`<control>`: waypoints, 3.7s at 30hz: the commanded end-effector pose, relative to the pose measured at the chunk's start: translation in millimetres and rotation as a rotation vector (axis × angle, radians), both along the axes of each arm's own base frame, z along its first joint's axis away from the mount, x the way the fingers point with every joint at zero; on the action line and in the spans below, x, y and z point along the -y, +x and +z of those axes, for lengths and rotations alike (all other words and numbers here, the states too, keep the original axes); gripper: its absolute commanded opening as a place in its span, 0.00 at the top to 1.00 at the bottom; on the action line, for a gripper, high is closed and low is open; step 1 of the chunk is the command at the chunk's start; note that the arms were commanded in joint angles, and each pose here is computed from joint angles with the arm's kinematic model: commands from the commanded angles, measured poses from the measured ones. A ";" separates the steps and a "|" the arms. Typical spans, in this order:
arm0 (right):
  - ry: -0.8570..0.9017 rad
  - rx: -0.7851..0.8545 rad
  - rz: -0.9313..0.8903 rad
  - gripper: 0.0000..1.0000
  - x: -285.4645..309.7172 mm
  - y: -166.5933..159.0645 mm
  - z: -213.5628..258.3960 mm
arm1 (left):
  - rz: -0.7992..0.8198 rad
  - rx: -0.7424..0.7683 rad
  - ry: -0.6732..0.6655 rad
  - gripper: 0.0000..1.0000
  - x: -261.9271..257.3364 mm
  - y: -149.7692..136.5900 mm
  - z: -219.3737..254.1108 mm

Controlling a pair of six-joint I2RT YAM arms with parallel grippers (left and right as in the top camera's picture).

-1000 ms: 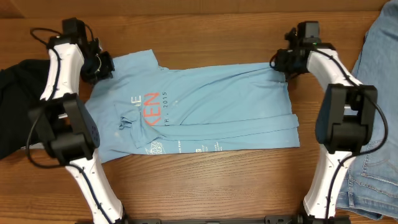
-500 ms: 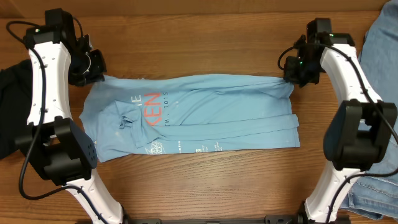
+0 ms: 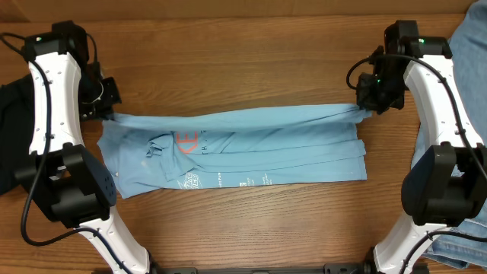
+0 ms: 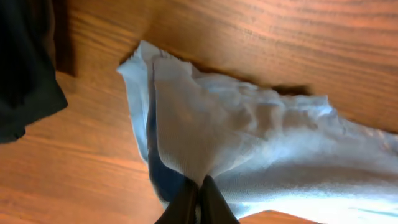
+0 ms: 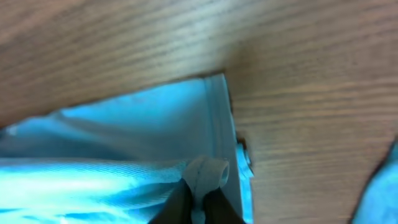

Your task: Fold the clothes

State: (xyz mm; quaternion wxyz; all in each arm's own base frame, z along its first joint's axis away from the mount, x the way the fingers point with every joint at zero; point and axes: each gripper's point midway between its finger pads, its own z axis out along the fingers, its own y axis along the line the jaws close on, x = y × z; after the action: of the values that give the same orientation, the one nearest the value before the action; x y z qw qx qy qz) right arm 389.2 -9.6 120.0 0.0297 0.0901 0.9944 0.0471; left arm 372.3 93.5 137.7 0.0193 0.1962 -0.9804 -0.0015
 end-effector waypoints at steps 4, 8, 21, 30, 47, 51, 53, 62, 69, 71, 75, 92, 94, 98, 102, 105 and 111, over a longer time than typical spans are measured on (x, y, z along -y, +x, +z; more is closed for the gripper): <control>-0.065 -0.006 -0.004 0.90 12.4 -6.1 10.1 | 0.007 -0.020 0.017 0.96 -1.1 -14.5 13.9; -0.063 -0.032 -0.003 0.90 11.9 -12.5 9.7 | 0.007 -0.036 0.013 0.96 -0.2 -18.3 14.1; -0.066 -0.100 0.029 0.75 12.0 -29.7 9.6 | 0.003 -0.071 0.004 0.96 1.9 -27.0 14.7; 0.005 -0.085 0.076 0.75 -0.7 -22.2 -11.1 | 0.003 -0.070 0.004 0.96 2.1 -26.6 14.7; 0.068 -0.161 0.077 0.76 -11.9 -34.4 -78.5 | 0.003 -0.130 -0.078 0.96 19.4 -41.6 15.7; 0.054 -0.166 0.078 0.76 -9.4 -35.6 -78.7 | 0.000 -0.196 -0.080 0.96 20.1 -55.0 3.0; 0.053 -0.166 0.078 0.76 -9.4 -35.4 -78.7 | 0.000 -0.233 -0.089 0.96 22.0 -62.5 -7.2; 0.053 -0.166 0.077 0.76 -9.0 -35.5 -78.7 | -0.003 -0.322 0.020 0.96 4.6 -81.6 -36.9; 0.039 -0.168 0.077 0.76 -6.5 -35.9 -79.0 | 0.127 -0.312 0.242 0.50 -28.8 -79.5 -34.2; 0.039 -0.168 0.077 0.76 -6.5 -35.8 -79.0 | 0.128 -0.311 0.224 0.44 -25.5 -79.4 -34.8; 0.039 -0.170 0.075 0.82 -5.9 -36.2 -78.9 | 0.129 -0.308 0.223 0.46 -25.5 -78.8 -35.1; 0.337 -0.230 -0.140 0.21 -2.4 -64.8 -95.2 | 0.034 -0.205 0.010 0.46 9.7 -53.8 -45.6; 0.362 -0.226 -0.162 0.21 -7.5 -67.9 -106.3 | 0.026 -0.205 0.010 0.46 11.4 -53.4 -45.6; 0.450 -0.187 -0.152 0.22 -26.1 -63.1 -114.9 | 0.024 -0.203 0.010 0.46 11.9 -52.7 -45.7; 0.446 -0.157 -0.130 0.43 -40.2 -55.0 -120.0 | 0.023 -0.204 0.010 0.45 12.0 -53.1 -45.7; 0.404 -0.153 -0.184 0.66 -36.6 -49.7 -124.1 | 0.020 -0.208 0.009 0.46 12.2 -54.0 -45.4; 0.294 -0.153 -0.235 0.96 -11.1 -49.3 -130.6 | 0.019 -0.206 0.008 0.50 12.9 -53.4 -45.3</control>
State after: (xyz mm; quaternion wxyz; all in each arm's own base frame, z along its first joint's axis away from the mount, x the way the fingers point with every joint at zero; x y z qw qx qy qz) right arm 344.4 22.3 0.8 -0.0489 0.1933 0.9530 0.2283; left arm 317.5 85.0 83.3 0.1338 0.2188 -0.9661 -0.0309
